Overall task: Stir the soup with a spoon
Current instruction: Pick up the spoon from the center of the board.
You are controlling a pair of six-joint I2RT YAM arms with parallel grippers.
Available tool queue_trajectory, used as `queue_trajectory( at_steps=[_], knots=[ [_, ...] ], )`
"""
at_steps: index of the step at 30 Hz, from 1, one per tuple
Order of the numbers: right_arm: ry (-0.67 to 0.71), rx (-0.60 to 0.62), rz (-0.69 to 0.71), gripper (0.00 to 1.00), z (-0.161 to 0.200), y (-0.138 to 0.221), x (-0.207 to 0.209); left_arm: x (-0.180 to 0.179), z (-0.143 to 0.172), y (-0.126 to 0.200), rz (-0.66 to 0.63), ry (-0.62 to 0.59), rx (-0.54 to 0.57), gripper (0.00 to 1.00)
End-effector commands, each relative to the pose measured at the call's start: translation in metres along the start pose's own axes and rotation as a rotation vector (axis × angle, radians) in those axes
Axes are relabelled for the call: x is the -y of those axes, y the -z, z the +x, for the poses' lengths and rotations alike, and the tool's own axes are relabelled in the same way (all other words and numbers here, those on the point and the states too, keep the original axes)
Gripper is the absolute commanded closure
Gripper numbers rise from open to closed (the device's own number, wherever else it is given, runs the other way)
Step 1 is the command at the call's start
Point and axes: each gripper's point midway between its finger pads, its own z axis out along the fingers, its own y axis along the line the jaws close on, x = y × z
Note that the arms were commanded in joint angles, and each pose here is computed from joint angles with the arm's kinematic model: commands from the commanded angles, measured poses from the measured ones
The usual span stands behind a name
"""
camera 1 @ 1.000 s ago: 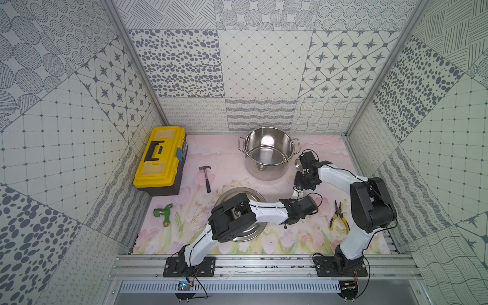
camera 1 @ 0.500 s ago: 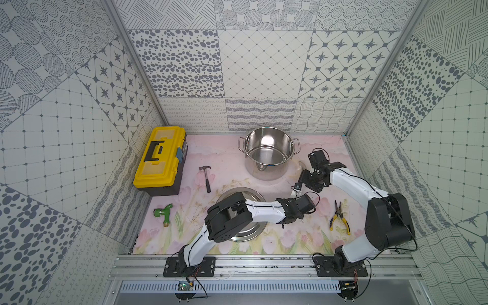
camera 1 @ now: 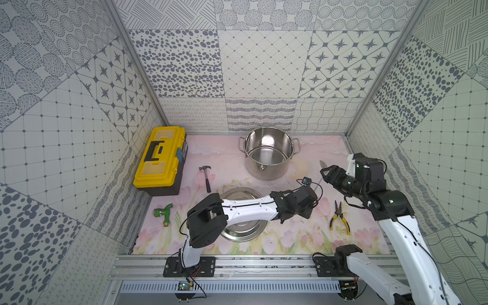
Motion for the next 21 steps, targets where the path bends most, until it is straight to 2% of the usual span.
queue_trajectory(
  at_steps=[1, 7, 13, 17, 21],
  knots=[
    [-0.071, 0.021, -0.018, 0.28, 0.009, 0.02, 0.006, 0.05, -0.023, 0.052, 0.224, -0.048, -0.029, 1.0],
    [-0.131, 0.15, -0.173, 0.23, -0.011, 0.059, -0.02, 0.076, -0.057, 0.096, 0.336, -0.017, -0.004, 1.0],
    [-0.127, 0.184, -0.403, 0.19, -0.033, 0.079, -0.071, 0.085, -0.098, 0.142, 0.394, 0.005, 0.071, 1.0],
    [-0.137, 0.18, -0.508, 0.04, -0.046, 0.083, -0.098, 0.073, -0.116, 0.17, 0.394, 0.048, 0.108, 1.0],
    [-0.145, 0.138, -0.598, 0.03, -0.052, 0.077, -0.121, 0.052, -0.13, 0.19, 0.404, 0.134, 0.145, 1.0]
  ],
)
